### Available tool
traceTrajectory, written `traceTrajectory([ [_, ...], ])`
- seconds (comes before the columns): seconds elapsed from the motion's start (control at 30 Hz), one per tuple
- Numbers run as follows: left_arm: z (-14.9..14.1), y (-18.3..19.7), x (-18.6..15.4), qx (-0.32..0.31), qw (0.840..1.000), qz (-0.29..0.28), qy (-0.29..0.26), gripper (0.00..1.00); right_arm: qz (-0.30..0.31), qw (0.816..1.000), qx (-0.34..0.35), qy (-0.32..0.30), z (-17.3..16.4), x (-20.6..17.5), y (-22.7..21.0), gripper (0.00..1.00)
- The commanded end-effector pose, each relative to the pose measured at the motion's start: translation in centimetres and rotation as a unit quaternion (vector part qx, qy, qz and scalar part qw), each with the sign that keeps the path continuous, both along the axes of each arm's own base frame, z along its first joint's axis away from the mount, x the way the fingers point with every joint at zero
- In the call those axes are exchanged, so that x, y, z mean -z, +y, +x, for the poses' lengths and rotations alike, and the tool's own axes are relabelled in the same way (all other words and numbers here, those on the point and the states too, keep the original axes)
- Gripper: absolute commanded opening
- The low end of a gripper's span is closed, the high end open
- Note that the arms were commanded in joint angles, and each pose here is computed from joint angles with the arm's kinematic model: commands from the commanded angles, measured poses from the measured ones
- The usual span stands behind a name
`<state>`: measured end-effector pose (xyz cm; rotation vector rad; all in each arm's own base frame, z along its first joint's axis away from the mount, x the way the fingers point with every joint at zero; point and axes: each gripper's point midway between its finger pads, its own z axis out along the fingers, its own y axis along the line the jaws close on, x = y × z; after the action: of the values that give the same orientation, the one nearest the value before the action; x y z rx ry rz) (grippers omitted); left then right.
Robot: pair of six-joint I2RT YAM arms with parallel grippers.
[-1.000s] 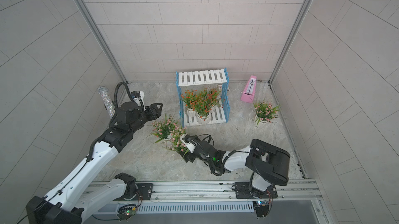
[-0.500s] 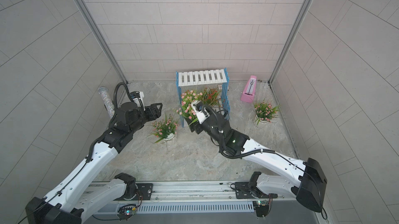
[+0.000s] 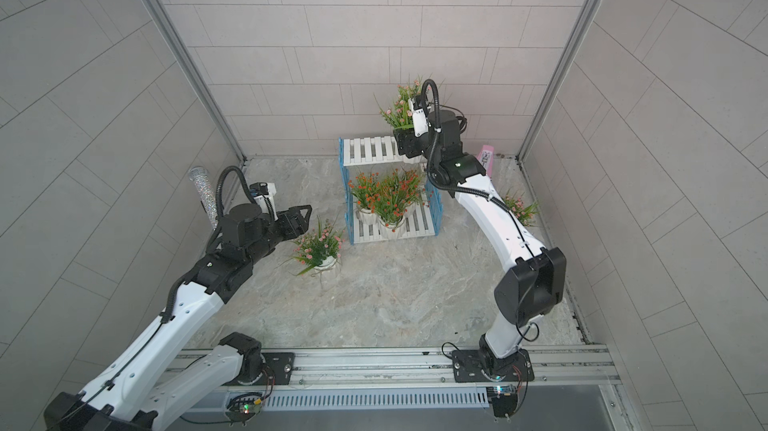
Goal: Place the baby's breath potted plants on the rack by color
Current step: Place the baby's breath potted plant on the rack.
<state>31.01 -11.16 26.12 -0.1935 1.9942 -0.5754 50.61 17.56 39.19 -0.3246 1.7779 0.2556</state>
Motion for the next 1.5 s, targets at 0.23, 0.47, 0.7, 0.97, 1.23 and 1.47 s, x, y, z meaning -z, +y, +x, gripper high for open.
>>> traceTrajectory([
  [0.23,-1.7,-0.7,0.4,0.011,1.000,0.011,-0.001,0.73,0.002,0.997,-0.012,-0.070,1.9,-5.3,-0.1,0.81],
  [0.47,-1.9,-0.8,0.5,0.013,1.000,0.017,0.001,0.73,-0.001,0.998,0.007,-0.057,2.7,-3.1,-1.7,0.82],
  [0.7,-1.8,-1.1,0.7,0.015,1.000,0.022,0.003,0.73,0.005,0.999,0.018,-0.044,3.7,-1.8,-3.2,0.82],
  [0.97,-1.5,-1.5,0.9,0.018,0.999,0.028,0.007,0.73,0.001,0.999,0.017,-0.035,4.0,-0.9,-3.5,0.88],
  [1.23,-1.4,-1.8,0.9,0.020,0.999,0.031,0.006,0.73,-0.001,0.999,0.008,-0.034,3.8,-1.0,-3.5,0.99],
  [1.47,-1.4,-1.8,0.9,0.020,0.999,0.031,0.004,0.73,0.005,0.999,0.002,-0.051,3.2,-2.7,-3.7,0.99],
])
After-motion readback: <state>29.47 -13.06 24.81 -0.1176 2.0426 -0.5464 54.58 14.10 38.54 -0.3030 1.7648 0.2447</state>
